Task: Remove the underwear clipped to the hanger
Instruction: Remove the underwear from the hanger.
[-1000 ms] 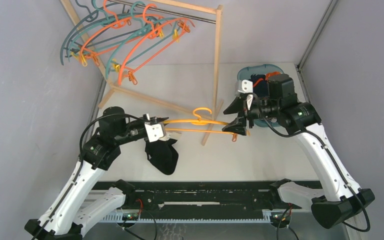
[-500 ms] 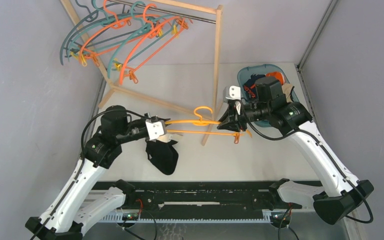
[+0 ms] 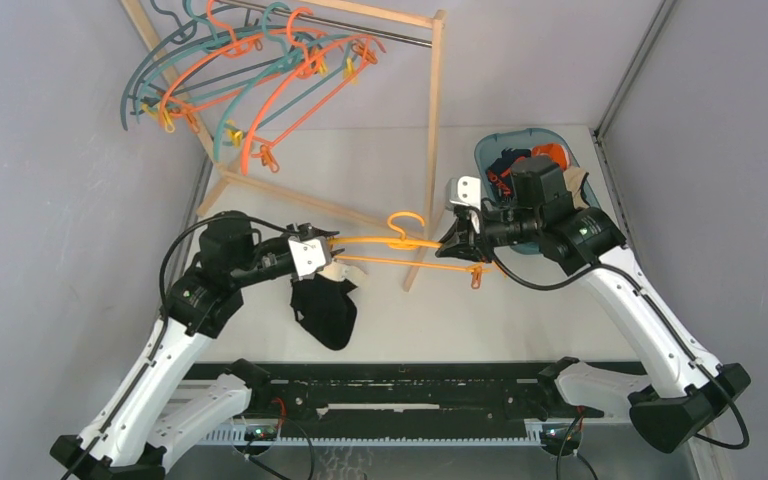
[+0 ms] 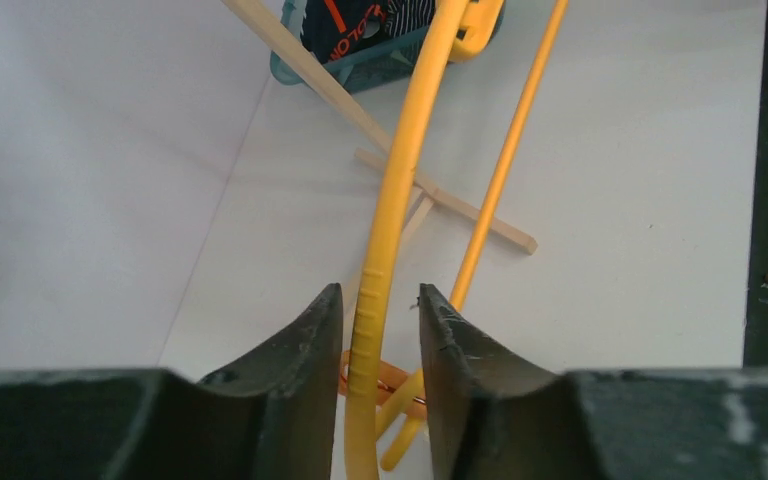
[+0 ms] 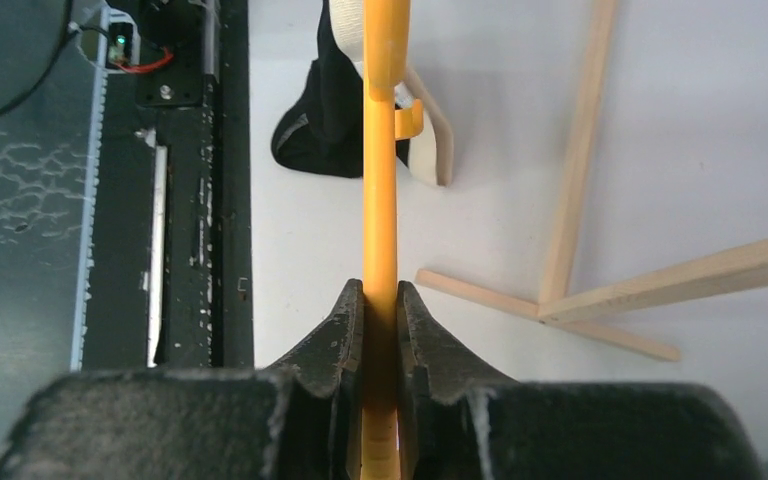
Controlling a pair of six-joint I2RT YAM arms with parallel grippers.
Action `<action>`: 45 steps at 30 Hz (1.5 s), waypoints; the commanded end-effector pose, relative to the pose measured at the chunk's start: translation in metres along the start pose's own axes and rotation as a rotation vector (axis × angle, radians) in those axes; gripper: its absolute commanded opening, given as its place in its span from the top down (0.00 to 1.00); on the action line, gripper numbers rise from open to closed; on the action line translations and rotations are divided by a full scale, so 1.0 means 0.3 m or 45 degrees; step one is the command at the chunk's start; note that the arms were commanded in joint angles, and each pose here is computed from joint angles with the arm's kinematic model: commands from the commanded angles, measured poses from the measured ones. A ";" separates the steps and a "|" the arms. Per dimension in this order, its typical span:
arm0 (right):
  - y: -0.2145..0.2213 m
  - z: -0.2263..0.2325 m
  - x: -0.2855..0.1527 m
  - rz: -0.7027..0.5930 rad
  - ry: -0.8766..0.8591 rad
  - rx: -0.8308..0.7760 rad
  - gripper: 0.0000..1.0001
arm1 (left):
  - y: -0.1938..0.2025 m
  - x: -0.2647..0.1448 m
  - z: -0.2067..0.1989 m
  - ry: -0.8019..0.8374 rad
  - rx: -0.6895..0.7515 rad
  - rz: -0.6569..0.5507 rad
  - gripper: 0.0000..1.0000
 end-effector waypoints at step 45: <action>0.156 0.053 -0.104 -0.097 0.086 -0.489 1.00 | 0.061 0.090 -0.031 0.491 -1.116 -0.053 0.15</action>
Point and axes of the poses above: each gripper's point midway between its finger pads, its own x axis out along the fingers, its own z axis along the line the jaws close on, y = z × x, the point moved 5 cm from there along -x, back along the fingers, and after that the axes turned 13 degrees about x, right-handed, at the moved point
